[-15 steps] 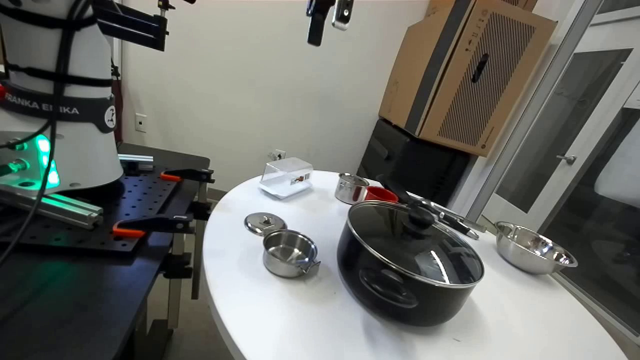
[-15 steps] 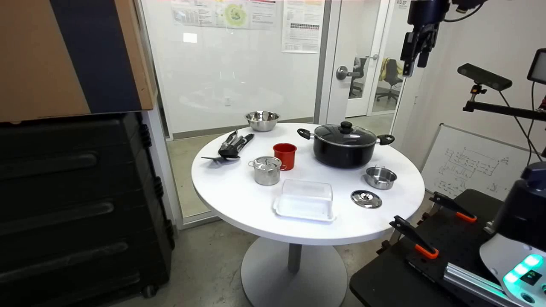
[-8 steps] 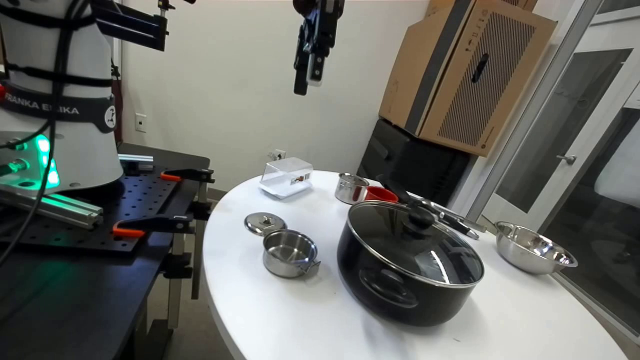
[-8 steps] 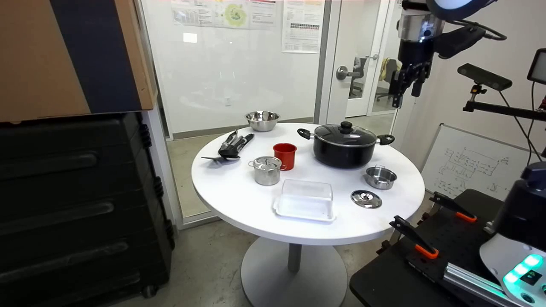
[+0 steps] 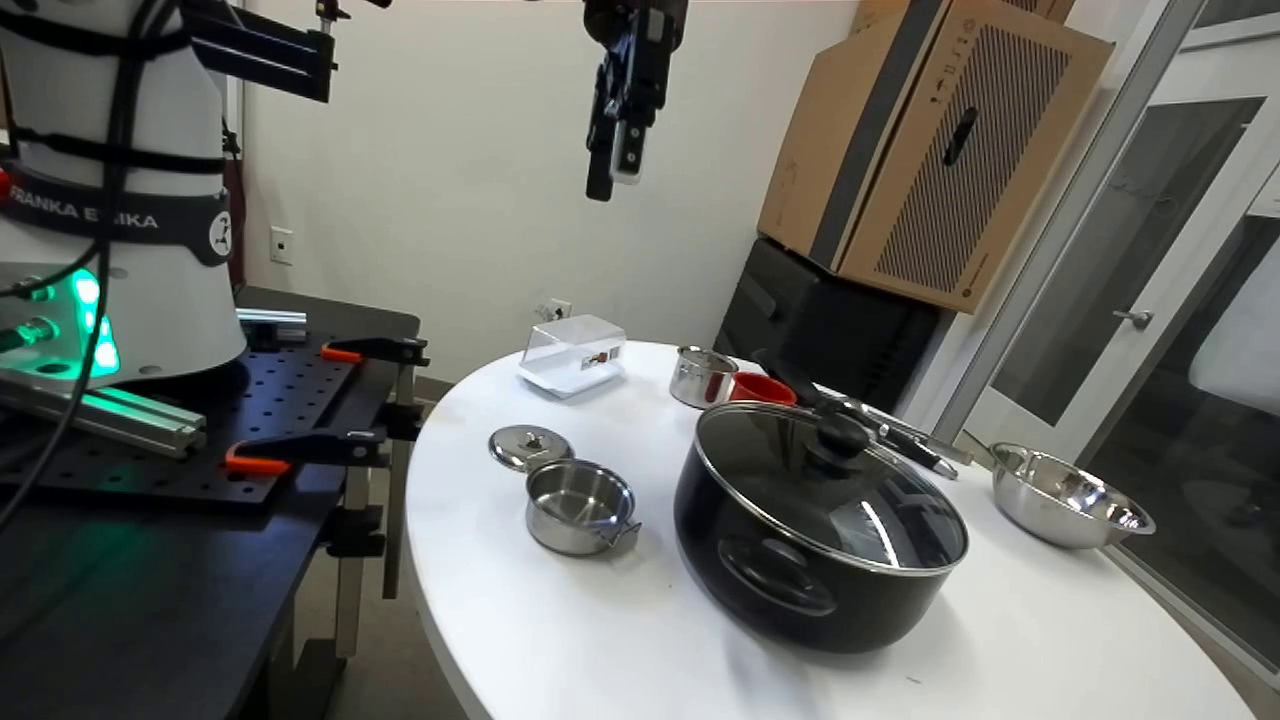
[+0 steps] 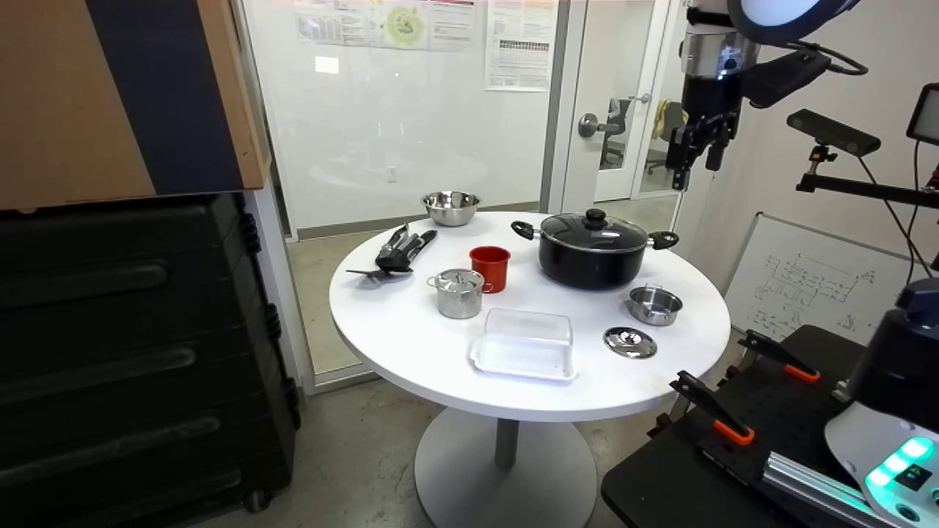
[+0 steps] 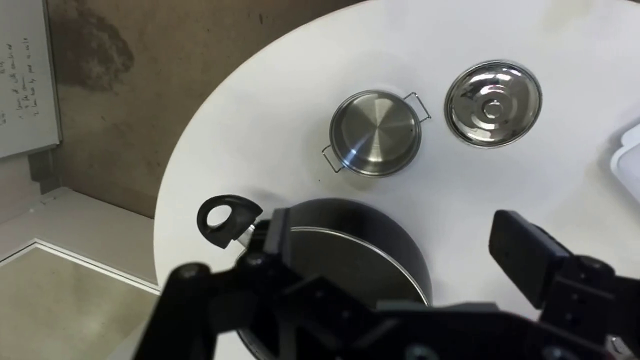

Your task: Pick the lid on the table and put it on the uncovered pot

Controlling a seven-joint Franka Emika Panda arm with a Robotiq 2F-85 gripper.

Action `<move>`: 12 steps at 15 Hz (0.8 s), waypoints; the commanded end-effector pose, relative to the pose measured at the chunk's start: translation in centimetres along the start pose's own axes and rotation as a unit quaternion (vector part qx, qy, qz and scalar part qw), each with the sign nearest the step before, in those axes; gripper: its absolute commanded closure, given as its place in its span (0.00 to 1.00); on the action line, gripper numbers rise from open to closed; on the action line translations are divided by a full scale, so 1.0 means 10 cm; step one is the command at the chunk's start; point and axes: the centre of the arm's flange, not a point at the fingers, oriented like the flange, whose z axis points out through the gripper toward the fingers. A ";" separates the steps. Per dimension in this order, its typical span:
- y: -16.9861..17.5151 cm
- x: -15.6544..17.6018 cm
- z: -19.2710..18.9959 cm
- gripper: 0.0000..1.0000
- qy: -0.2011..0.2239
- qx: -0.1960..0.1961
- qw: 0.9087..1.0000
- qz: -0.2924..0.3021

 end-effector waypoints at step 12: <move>-0.65 -0.04 1.87 0.00 -0.085 0.233 0.969 0.000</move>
